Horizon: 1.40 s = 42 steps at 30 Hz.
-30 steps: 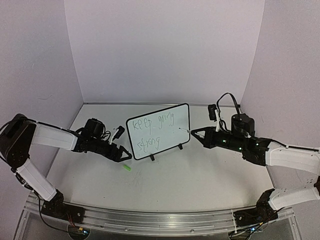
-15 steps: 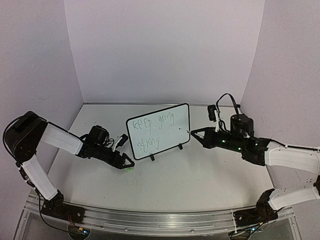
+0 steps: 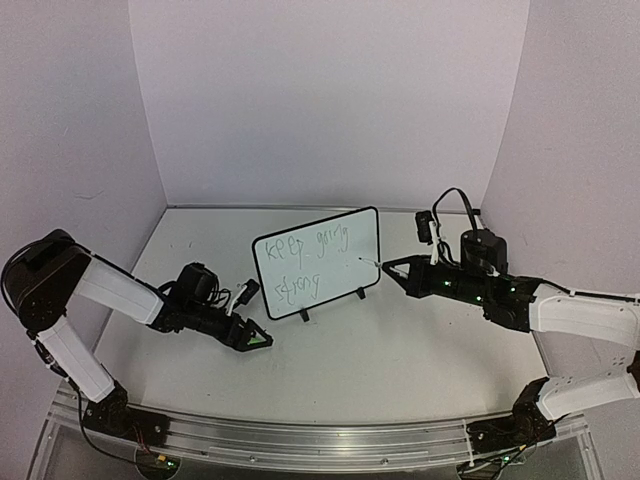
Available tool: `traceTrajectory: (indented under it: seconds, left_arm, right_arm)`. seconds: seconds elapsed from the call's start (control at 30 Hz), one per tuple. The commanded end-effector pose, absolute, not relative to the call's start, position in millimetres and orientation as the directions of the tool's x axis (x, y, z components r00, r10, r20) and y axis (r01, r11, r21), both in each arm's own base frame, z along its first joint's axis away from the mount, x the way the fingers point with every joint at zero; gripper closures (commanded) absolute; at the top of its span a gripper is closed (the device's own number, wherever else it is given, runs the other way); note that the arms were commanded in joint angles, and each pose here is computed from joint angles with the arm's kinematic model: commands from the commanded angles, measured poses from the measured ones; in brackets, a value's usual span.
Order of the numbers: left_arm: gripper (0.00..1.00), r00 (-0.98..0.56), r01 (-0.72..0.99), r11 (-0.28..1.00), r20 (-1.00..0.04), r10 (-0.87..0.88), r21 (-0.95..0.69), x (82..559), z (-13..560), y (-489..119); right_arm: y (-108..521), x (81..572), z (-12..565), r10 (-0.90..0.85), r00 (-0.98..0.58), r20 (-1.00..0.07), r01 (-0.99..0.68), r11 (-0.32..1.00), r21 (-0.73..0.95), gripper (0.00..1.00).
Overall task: Write a sentence on the whiteboard
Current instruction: Move the pen cap to the center of the board, then pick up the pen cap from the center of the board.
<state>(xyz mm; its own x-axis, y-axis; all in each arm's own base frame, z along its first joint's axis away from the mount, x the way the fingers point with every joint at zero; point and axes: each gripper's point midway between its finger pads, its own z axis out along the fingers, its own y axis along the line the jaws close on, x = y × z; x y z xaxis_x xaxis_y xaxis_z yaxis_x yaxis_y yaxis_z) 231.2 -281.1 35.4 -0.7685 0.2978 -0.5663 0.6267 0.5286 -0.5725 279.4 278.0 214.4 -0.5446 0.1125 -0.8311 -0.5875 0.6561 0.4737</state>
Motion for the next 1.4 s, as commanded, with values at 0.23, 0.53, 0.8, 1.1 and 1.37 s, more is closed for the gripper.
traceTrajectory:
  seconds: [0.23, 0.53, 0.8, 1.1, 1.37]
  left_arm:
    - [0.17, -0.811, 0.573, 0.524, -0.525, 0.257, -0.630, 185.6, 47.9, -276.9]
    - [0.34, -0.781, 0.588, 0.628, -0.562, 0.274, -0.510, 201.2, 50.5, -264.9]
    - [0.38, -0.755, 0.617, 0.643, -0.569, 0.324, -0.453, 213.3, 48.4, -268.5]
    - [0.41, -0.748, 0.631, 0.627, -0.571, 0.338, -0.456, 222.8, 40.6, -281.6]
    - [0.48, -0.751, 0.641, 0.613, -0.542, 0.377, -0.462, 211.9, 28.6, -290.2]
  right_arm:
    - [279.0, 279.0, 217.5, 0.126, -0.535, -0.835, -0.588, 0.654, 0.475, 1.00]
    - [280.4, 279.3, 220.5, 0.128, -0.533, -0.836, -0.591, 0.650, 0.477, 1.00]
    - [277.7, 277.3, 222.9, 0.133, -0.527, -0.840, -0.591, 0.653, 0.474, 1.00]
    - [278.3, 276.9, 222.5, 0.129, -0.526, -0.840, -0.593, 0.653, 0.472, 1.00]
    - [275.4, 275.7, 221.3, 0.128, -0.525, -0.841, -0.589, 0.659, 0.468, 1.00]
